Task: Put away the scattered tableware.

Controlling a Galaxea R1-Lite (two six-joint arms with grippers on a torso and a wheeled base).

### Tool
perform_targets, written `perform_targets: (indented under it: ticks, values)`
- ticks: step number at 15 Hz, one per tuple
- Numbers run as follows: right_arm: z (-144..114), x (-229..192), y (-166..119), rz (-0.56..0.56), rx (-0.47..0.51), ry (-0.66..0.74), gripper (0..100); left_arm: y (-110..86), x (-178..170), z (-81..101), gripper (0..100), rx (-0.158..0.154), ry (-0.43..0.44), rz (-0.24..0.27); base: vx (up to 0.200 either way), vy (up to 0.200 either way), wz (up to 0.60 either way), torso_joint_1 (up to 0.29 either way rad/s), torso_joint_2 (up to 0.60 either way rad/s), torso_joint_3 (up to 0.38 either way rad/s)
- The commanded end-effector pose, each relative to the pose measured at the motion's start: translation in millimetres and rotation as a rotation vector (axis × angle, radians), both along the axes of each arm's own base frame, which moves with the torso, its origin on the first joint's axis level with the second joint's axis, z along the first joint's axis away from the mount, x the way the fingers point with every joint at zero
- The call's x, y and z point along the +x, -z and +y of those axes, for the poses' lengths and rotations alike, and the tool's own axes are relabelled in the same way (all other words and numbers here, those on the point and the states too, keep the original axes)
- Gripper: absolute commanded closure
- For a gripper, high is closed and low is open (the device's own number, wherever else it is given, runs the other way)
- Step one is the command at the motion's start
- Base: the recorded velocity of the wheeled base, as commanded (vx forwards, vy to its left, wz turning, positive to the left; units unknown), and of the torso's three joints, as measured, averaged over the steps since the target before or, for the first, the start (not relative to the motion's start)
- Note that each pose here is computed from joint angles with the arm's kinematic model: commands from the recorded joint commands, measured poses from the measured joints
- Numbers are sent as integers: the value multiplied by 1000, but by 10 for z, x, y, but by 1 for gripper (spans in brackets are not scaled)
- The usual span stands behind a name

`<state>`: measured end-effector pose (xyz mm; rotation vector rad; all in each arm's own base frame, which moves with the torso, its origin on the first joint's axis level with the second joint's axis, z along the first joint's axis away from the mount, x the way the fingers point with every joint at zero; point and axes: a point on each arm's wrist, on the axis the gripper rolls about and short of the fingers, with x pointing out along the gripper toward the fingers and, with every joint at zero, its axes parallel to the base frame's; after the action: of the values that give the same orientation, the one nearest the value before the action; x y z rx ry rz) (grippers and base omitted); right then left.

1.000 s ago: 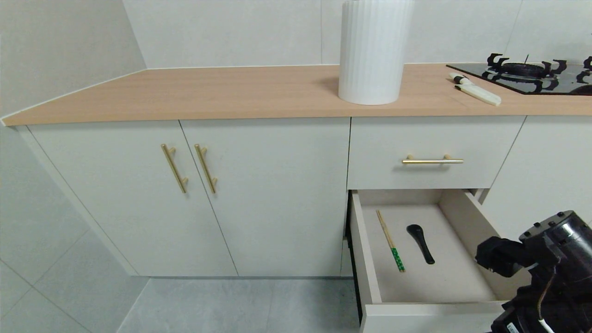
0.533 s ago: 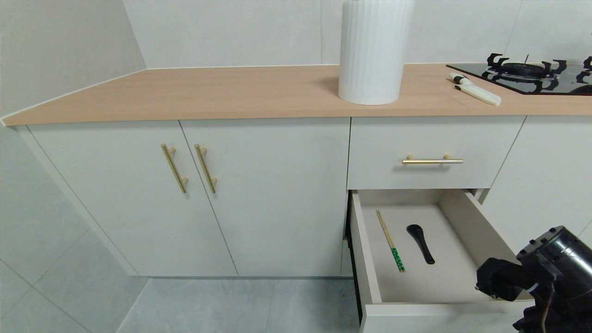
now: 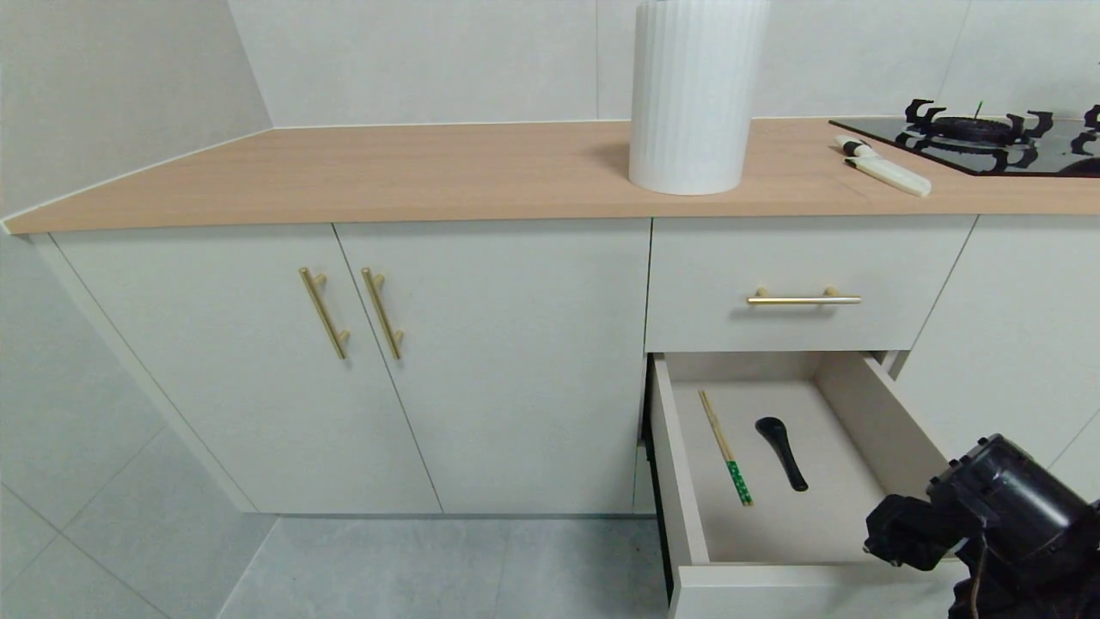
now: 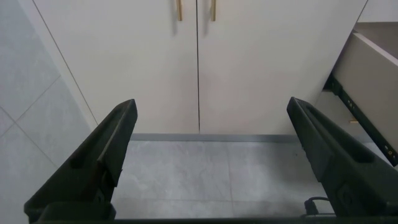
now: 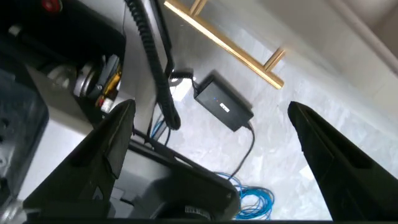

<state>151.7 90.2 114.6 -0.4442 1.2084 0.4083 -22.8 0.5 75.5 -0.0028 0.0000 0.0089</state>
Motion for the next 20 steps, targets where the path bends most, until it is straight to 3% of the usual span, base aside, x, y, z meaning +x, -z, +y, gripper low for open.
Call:
perform_targets:
  ticks: [1,5,9,20]
  values:
    - [43,89,28,13,3,47,0,0,1,0,0,0,0,2,0,0,0,0,0,0]
    - [139,272,-11,-9,37,193,0,0,1,0,0,0,0,2,0,0,0,0,0,0]
    - [218,470,45,-43,-2,347,0,0,1,0,0,0,0,2,0,0,0,0,0,0]
    - [169,882,172,-227,58,517,0,1,1,0,0,0,0,3,0,0,0,0,0,0]
